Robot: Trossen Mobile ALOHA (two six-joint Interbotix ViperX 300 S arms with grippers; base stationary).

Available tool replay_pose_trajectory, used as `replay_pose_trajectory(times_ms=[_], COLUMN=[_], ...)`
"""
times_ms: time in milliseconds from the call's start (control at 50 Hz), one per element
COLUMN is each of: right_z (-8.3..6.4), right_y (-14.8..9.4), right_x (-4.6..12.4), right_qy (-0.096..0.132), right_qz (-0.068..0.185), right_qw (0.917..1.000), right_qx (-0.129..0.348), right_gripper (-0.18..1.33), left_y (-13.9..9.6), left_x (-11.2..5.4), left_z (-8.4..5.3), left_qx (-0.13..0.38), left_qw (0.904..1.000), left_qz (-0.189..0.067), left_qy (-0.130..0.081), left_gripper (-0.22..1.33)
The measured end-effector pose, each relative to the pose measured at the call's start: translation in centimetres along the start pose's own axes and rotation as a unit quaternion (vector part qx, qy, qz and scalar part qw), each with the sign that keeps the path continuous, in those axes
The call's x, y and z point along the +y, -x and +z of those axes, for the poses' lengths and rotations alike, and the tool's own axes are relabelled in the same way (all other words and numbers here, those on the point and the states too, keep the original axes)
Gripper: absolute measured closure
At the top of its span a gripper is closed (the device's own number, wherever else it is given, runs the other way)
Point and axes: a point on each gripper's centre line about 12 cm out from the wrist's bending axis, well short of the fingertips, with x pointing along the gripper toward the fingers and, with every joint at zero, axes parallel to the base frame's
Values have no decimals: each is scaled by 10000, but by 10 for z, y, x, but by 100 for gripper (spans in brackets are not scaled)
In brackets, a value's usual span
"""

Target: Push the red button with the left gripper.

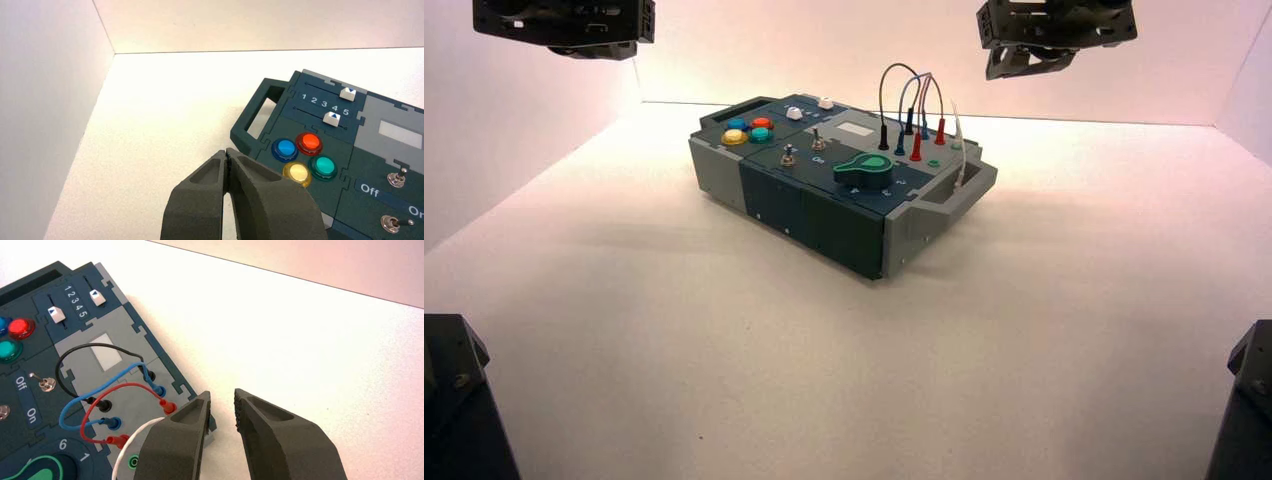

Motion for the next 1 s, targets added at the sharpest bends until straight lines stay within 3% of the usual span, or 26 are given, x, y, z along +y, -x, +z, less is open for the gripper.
replay_pose_trajectory(times_ms=[1000], right_z=[-3], right_y=[-2], right_x=[0], right_qy=[-7], right_qz=[-2], right_qw=[10000], right_qx=[61], right_gripper=[57], left_y=[-1], left_x=[0], left_z=[-1], left_qx=[38], left_qw=[10000], left_qz=[-5], left_qy=[-1], left_gripper=[127])
